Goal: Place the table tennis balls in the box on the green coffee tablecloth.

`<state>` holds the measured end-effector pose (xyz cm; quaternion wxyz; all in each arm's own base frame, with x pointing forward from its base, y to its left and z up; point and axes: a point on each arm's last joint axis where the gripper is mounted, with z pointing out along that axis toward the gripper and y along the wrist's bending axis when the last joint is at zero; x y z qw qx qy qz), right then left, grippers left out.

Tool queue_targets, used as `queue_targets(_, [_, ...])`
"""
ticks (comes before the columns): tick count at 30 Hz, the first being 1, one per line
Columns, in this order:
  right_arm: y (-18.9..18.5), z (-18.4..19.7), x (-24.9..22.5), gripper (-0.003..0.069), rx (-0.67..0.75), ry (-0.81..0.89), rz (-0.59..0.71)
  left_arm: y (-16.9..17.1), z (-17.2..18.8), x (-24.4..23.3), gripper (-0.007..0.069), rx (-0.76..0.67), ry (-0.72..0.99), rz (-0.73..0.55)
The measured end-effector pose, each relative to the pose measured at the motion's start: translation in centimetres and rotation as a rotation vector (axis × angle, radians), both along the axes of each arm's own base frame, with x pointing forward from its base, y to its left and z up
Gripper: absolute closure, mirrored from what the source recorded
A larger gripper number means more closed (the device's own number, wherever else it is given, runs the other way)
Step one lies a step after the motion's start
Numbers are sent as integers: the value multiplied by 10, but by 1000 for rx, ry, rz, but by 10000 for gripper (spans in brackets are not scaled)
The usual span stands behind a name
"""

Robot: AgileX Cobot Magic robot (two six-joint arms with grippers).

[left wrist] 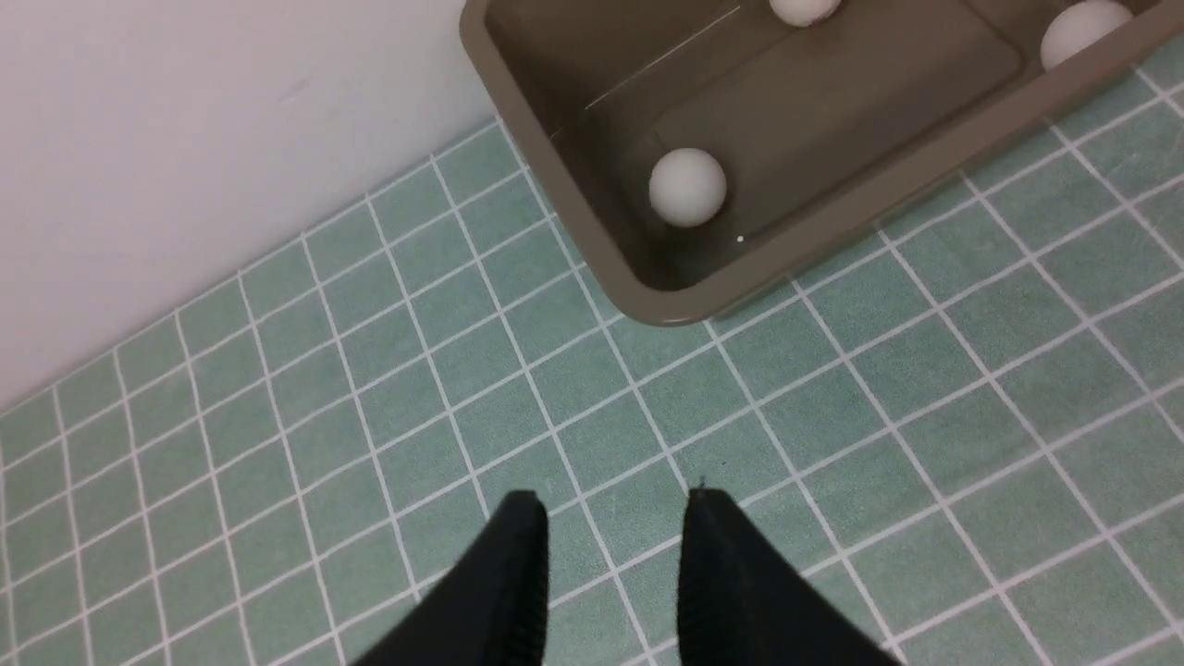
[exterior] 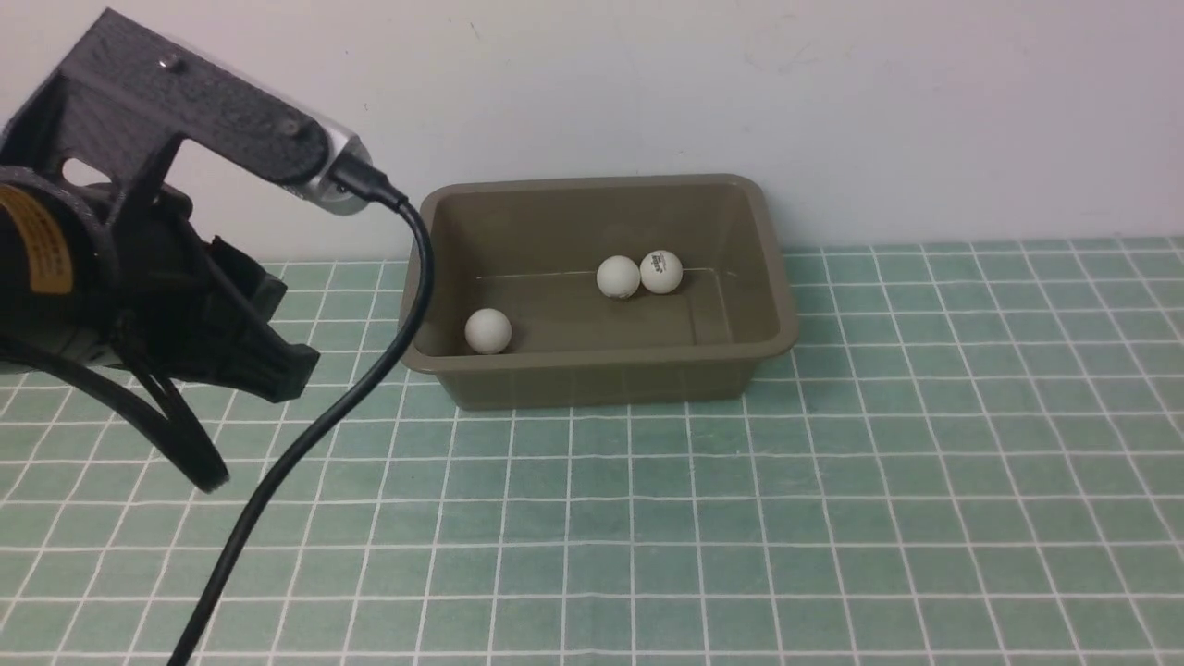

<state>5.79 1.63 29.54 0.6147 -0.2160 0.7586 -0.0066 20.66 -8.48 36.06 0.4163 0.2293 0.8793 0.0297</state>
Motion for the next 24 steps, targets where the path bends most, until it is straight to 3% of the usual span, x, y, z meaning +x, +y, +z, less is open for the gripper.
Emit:
queue_targets(6, [-5, -1, -19, 303, 72, -80, -9, -3, -2, 2, 440, -17, 9, -3])
queue_targets(17, [-4, -5, -20, 303, 288, -46, -36, -11, -12, 14, 440, -31, -6, -28])
queue_targets(24, [-3, -23, -9, 303, 307, -112, -43, -16, -18, 22, 440, -33, -10, -39])
